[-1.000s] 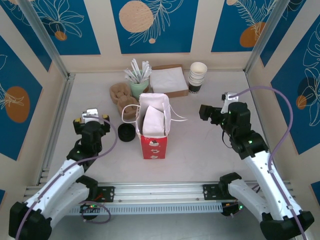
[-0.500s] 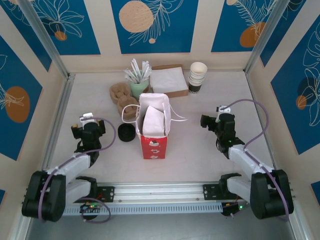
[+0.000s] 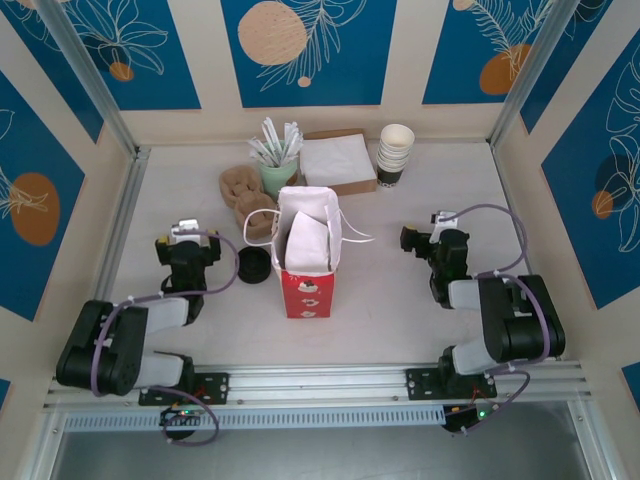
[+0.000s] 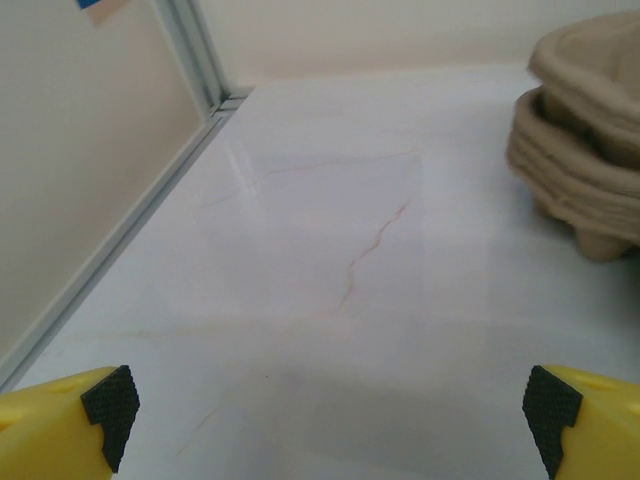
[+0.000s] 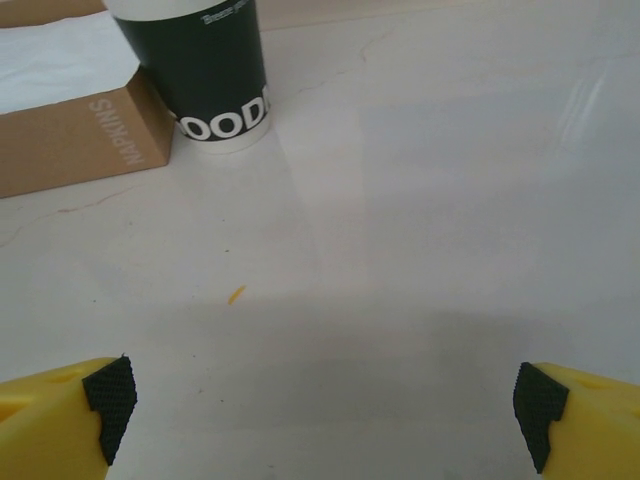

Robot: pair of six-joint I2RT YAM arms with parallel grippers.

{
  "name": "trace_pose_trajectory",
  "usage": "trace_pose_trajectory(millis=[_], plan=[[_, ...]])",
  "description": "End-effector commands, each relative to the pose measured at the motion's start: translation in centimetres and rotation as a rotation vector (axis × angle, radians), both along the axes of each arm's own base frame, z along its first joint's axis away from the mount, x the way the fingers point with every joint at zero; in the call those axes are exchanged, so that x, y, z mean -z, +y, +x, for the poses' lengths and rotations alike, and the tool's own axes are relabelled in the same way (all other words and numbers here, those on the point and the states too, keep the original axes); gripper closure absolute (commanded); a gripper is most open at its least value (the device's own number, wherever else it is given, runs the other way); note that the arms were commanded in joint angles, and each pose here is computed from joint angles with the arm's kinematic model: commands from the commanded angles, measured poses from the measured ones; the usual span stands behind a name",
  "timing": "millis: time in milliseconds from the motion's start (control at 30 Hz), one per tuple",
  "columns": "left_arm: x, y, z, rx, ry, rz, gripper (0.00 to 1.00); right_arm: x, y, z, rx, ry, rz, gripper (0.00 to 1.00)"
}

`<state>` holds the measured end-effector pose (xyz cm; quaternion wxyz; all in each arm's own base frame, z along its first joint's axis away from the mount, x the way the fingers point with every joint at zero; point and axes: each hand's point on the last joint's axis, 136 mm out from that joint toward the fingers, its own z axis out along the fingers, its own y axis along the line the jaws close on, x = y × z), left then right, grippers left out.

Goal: Pack the takeout coffee

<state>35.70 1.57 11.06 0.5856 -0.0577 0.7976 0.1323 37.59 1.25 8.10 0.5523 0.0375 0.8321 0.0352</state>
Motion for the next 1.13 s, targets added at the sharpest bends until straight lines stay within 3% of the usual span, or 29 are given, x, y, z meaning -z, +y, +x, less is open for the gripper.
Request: trace_pose_trajectory(millis=[0,200,267,1100], plan=[[0.1,-2.7,1.2,0.184,-0.066,-0.008,0.00,-2.0,1.3,0.8,-0.069,-0.121,-0.042,0.01],[1.9,-3.2,3.0,0.192,0.047,0.004,0.00,-1.3,1.8,1.9,-0.130,-0.040,-0.006,0.01],[1.7,-2.3,3.2,0.140,0.043,-0.002,0.00,-1.2,1.6,2.0,-0.140,-0.023,0.026,0.01],[2.0,-2.1,3.4,0.164,0.064,-0.044,0.00,-1.3,1.6,2.0,-0.144,-0.024,0.032,0.01]])
